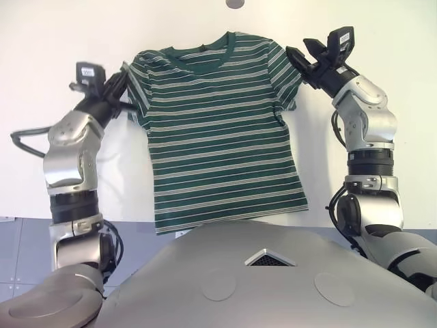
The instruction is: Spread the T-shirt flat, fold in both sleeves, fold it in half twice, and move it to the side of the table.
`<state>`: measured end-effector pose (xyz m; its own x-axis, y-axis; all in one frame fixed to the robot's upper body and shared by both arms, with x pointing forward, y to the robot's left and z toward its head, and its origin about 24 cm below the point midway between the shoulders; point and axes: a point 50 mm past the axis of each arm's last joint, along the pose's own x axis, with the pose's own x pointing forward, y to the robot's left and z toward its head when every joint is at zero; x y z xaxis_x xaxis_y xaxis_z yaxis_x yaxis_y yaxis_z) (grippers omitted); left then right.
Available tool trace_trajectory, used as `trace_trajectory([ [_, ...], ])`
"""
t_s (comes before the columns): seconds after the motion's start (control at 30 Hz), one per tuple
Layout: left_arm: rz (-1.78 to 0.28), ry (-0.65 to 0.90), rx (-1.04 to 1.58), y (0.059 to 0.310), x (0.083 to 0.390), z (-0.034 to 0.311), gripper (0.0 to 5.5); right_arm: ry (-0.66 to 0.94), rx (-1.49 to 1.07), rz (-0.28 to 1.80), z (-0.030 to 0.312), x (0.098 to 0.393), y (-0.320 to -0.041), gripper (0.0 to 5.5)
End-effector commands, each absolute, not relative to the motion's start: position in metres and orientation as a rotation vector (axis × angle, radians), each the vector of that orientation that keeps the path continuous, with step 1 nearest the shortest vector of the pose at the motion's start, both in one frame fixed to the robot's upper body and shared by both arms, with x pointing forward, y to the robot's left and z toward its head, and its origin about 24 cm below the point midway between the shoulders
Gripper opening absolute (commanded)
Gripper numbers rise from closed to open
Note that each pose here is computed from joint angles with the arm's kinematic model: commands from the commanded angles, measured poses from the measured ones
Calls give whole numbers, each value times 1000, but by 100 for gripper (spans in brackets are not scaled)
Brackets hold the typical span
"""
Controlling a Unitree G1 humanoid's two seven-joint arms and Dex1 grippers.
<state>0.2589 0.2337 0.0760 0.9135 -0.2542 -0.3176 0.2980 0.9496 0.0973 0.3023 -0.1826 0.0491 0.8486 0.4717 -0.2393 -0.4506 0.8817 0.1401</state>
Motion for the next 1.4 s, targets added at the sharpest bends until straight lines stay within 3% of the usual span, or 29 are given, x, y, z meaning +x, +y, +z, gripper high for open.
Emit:
trace_trajectory([
  [0.03, -465, 371, 171, 191, 271, 76, 2, 312, 85, 374, 46, 293, -197, 265],
  [0.1, -525, 452, 191, 175, 273, 59, 2, 339, 110, 320, 41, 285, -204, 265],
  [0.2, -522, 541, 243, 172, 272, 38, 2, 378, 109, 309, 35, 279, -204, 265],
  [0.23, -508, 545, 247, 173, 271, 36, 29, 404, 110, 309, 32, 280, -203, 265],
  [0.33, -550, 430, 113, 158, 267, 58, 90, 463, 135, 294, 22, 282, -200, 265],
  [0.4, -578, 333, 1, 157, 257, 76, 118, 483, 166, 291, 18, 281, -198, 235],
  [0.57, -419, 174, -12, 218, 224, 105, 207, 500, 216, 293, 11, 281, -194, 136],
  [0.63, -300, 223, 64, 247, 208, 98, 211, 495, 245, 274, 10, 283, -193, 88],
  [0.7, -236, 294, 124, 259, 198, 87, 211, 481, 276, 273, 10, 284, -190, 43],
  [0.77, -237, 353, 192, 255, 194, 75, 211, 451, 296, 280, 14, 286, -186, 1],
  [0.93, -321, 434, 304, 233, 206, 52, 211, 338, 292, 334, 35, 285, -177, 1],
  [1.03, -381, 356, 307, 217, 210, 63, 211, 301, 203, 384, 47, 285, -168, 1],
  [1.13, -521, 333, 411, 194, 198, 67, 211, 271, 83, 491, 59, 285, -145, 1],
  [1.4, -648, 411, 542, 180, 181, 44, 211, 279, -125, 798, 66, 280, -70, 1],
])
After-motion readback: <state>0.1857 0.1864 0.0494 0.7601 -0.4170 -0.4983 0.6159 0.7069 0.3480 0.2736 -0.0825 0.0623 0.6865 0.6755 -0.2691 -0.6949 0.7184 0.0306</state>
